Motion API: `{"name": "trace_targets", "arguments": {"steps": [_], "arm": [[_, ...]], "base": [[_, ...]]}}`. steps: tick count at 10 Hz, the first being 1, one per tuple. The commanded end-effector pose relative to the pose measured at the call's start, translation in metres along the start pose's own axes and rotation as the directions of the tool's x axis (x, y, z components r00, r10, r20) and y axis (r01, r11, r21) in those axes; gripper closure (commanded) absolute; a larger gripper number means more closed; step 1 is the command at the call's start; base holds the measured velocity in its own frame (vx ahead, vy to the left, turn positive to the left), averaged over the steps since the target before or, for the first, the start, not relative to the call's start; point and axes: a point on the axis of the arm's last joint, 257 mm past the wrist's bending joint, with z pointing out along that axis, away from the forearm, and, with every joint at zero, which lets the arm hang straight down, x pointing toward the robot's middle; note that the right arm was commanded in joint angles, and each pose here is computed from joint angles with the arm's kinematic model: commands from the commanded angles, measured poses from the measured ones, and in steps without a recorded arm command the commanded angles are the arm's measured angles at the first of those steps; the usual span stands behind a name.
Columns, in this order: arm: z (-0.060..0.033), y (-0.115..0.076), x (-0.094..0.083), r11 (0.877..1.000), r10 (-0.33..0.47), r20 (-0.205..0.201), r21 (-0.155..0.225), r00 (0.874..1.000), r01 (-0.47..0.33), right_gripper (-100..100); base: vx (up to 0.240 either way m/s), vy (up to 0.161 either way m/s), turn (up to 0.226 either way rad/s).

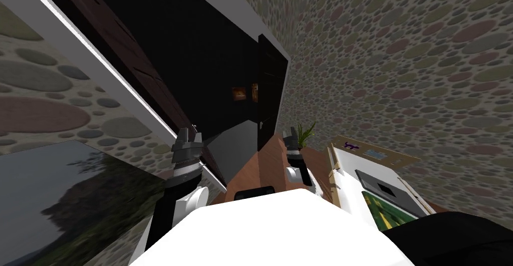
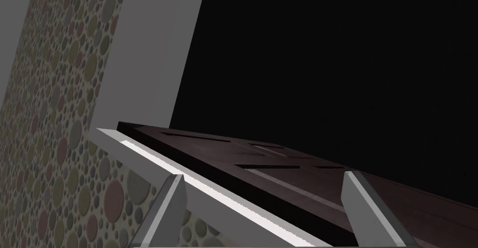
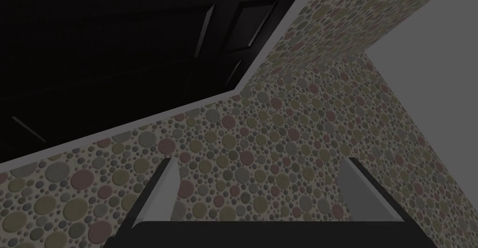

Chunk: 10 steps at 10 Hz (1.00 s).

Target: Push the door open

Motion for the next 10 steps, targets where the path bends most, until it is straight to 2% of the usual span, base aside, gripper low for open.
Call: {"name": "trace_targets", "arguments": {"steps": [1, 10], "arm": [[0.0005, -0.014, 0.002, 1.000, -0.001, -0.004, 0.018, 1.000, 0.001, -100], [-0.0104, -0.095, 0.004, 0.991, -0.012, -0.027, 0.133, 1.000, 0.016, -100]], "base": [[0.077, -0.095, 0.147], [0.075, -0.109, 0.149]]}}
